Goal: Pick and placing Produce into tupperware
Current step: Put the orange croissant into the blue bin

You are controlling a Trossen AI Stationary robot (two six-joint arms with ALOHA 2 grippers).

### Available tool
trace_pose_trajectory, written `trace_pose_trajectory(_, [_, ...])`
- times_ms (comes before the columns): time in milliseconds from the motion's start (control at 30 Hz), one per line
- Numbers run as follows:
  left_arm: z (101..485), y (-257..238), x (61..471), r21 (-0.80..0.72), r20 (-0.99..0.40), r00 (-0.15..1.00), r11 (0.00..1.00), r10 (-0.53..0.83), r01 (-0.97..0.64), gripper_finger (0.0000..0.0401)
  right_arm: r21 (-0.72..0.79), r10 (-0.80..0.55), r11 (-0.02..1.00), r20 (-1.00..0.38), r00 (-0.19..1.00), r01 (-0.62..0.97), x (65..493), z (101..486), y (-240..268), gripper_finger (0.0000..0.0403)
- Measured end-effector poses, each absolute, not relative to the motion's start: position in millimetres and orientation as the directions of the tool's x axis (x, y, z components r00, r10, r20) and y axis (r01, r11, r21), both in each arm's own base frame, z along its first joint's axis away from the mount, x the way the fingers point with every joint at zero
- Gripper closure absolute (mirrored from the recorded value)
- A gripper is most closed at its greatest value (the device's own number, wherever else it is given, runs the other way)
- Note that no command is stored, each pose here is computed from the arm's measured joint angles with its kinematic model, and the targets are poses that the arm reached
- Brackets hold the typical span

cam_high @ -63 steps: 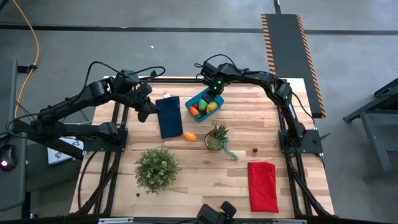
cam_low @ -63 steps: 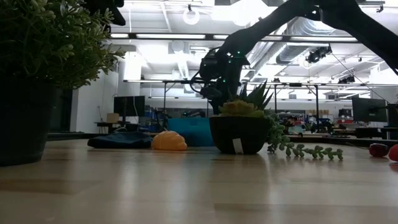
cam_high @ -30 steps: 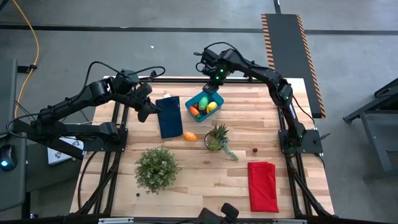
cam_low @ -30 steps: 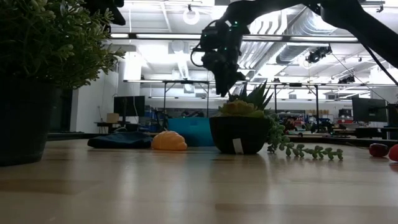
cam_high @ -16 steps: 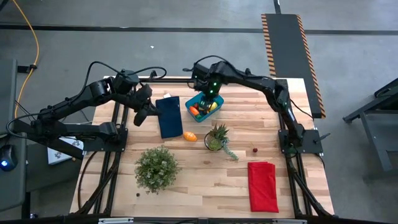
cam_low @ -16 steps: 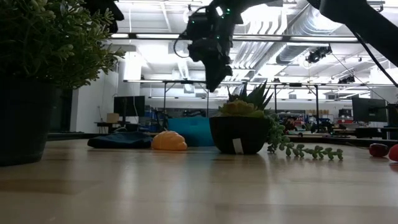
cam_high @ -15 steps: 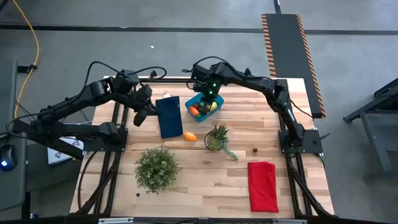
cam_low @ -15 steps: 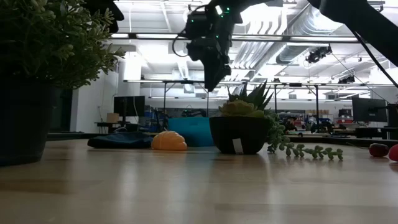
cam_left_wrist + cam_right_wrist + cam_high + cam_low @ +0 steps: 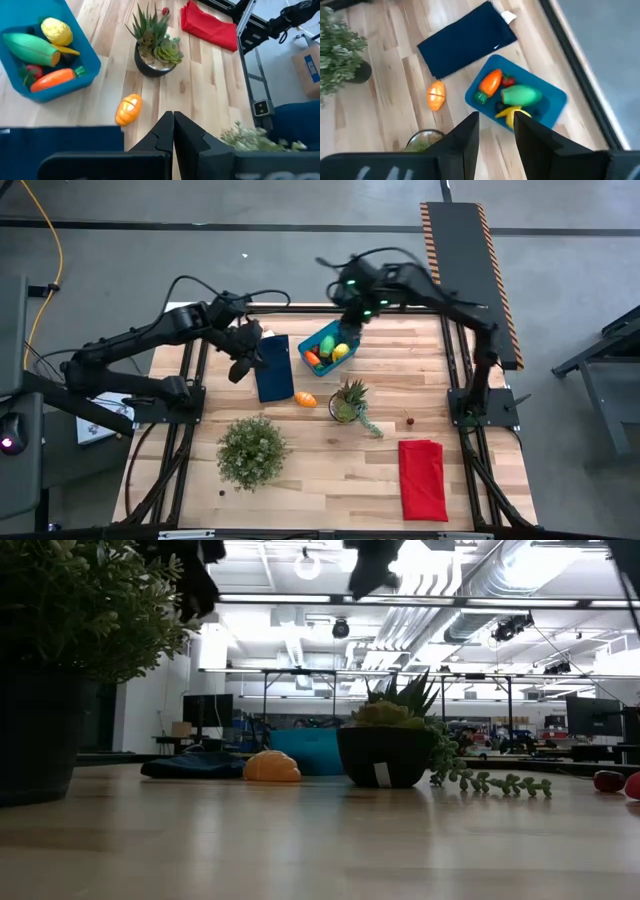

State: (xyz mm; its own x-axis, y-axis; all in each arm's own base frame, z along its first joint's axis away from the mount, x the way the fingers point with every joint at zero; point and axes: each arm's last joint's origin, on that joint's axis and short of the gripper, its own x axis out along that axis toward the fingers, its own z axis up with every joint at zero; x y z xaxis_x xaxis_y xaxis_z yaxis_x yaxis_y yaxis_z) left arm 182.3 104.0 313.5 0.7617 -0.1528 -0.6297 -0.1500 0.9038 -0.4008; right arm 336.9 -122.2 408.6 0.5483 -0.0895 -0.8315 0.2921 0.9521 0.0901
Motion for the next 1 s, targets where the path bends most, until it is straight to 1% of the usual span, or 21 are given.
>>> trace_pose_trajectory(100, [306.8,110.5,192.2,-0.388,-0.633,0.758,0.912,-0.158,-0.134,0.0400,0.068,-0.130,0.946,-0.816,0.563,0.318,308.2,422.3,-113.6,0.0289])
trace_pose_trajectory(167, [304.4,113.6,196.9,-0.370,-0.629,0.761,0.922,-0.158,-0.114,0.0399,0.057,-0.169,0.933,-0.805,0.569,0.356,290.8,424.9,-108.1,0.0289])
trace_pose_trajectory(233, [301.4,116.0,201.1,-0.351,-0.631,0.759,0.931,-0.161,-0.095,0.0389,0.066,-0.188,0.920,-0.791,0.582,0.387,273.1,422.5,-101.9,0.0289])
trace_pose_trajectory(333, [298.5,114.7,209.4,-0.313,-0.629,0.759,0.948,-0.168,-0.050,0.0355,0.101,-0.201,0.899,-0.768,0.609,0.425,249.2,409.9,-93.1,0.0289])
trace_pose_trajectory(467, [295.4,107.8,224.2,-0.247,-0.628,0.760,0.969,-0.165,0.007,0.0288,0.154,-0.209,0.869,-0.748,0.630,0.471,217.2,382.2,-80.9,0.0289])
trace_pose_trajectory(567, [290.0,100.5,237.8,-0.180,-0.650,0.749,0.983,-0.133,0.018,0.0241,0.201,-0.204,0.848,-0.730,0.653,0.490,198.8,359.8,-71.7,0.0289])
trace_pose_trajectory(667, [284.8,92.1,248.8,-0.128,-0.670,0.734,0.991,-0.111,0.033,0.0208,0.246,-0.199,0.831,-0.707,0.679,0.499,185.0,342.8,-64.1,0.0289])
trace_pose_trajectory(800, [272.9,83.9,261.8,-0.116,-0.704,0.700,0.992,-0.117,0.050,0.0185,0.301,-0.152,0.827,-0.694,0.704,0.475,173.8,328.6,-58.1,0.0289])
trace_pose_trajectory(1000, [242.2,76.9,283.4,-0.082,-0.794,0.602,0.996,-0.085,0.032,0.0173,0.312,-0.128,0.834,-0.693,0.710,0.455,170.9,323.3,-56.4,0.0289])
